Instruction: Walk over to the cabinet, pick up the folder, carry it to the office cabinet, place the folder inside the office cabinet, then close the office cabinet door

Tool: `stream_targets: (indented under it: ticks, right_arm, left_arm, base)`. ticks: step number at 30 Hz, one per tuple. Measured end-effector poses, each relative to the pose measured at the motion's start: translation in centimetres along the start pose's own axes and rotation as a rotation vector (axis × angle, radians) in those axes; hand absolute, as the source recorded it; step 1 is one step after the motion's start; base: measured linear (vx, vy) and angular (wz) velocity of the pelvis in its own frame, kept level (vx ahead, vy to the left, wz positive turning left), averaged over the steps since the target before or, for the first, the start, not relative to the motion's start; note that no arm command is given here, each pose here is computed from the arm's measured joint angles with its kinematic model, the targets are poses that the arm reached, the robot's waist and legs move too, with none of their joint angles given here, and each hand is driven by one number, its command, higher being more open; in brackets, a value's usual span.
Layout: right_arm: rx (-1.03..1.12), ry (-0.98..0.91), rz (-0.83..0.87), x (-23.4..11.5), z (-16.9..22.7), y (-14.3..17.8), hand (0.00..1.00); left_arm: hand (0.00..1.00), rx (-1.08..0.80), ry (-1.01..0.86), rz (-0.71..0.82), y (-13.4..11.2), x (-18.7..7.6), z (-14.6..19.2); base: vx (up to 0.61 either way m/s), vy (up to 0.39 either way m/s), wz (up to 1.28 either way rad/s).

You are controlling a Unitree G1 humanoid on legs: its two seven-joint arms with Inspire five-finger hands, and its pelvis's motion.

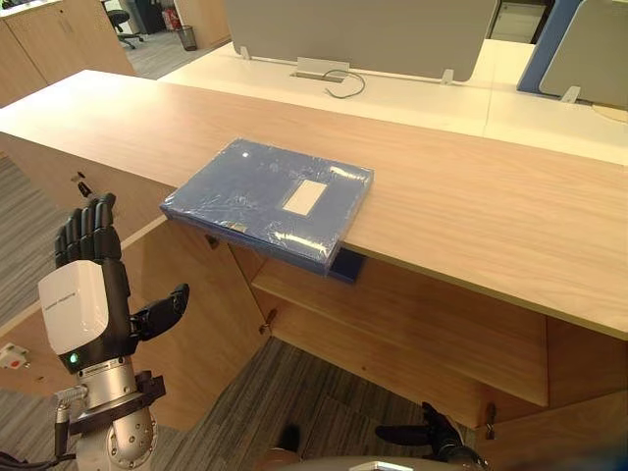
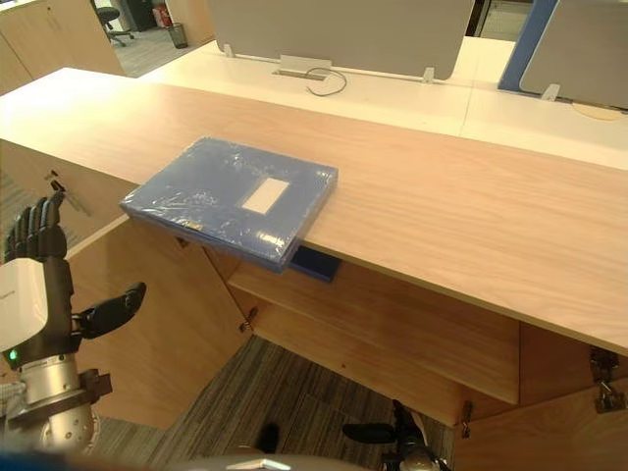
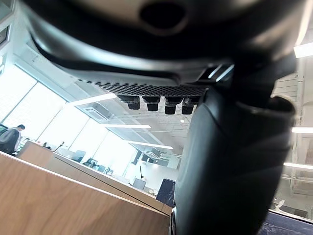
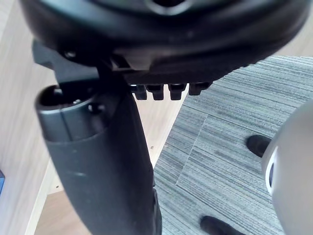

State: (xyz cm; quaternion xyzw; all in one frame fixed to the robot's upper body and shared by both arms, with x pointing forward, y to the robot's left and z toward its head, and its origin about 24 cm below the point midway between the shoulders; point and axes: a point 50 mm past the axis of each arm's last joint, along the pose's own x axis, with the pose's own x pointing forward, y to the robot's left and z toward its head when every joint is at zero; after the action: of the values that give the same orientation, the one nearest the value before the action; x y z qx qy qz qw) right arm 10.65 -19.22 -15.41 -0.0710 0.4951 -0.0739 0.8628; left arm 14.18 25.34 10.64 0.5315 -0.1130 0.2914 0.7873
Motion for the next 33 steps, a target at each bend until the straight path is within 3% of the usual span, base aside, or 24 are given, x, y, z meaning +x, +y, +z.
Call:
stream_targets:
  ticks: [15,33]
  right_arm:
    - [-0.003,0.004,0.006,0.0,-0.1,0.1,1.00]
    - [-0.009,0.026,0.001,0.0,-0.5,-0.2,1.00]
  left_arm:
    - [1.00,0.049,-0.062,-0.009,-0.8,1.5,0.1]
    - [1.00,0.077,-0.158,-0.154,-4.2,3.0,0.6]
  base:
    - [0.00,0.001,-0.08]
    - [-0.02,0.013,-0.17]
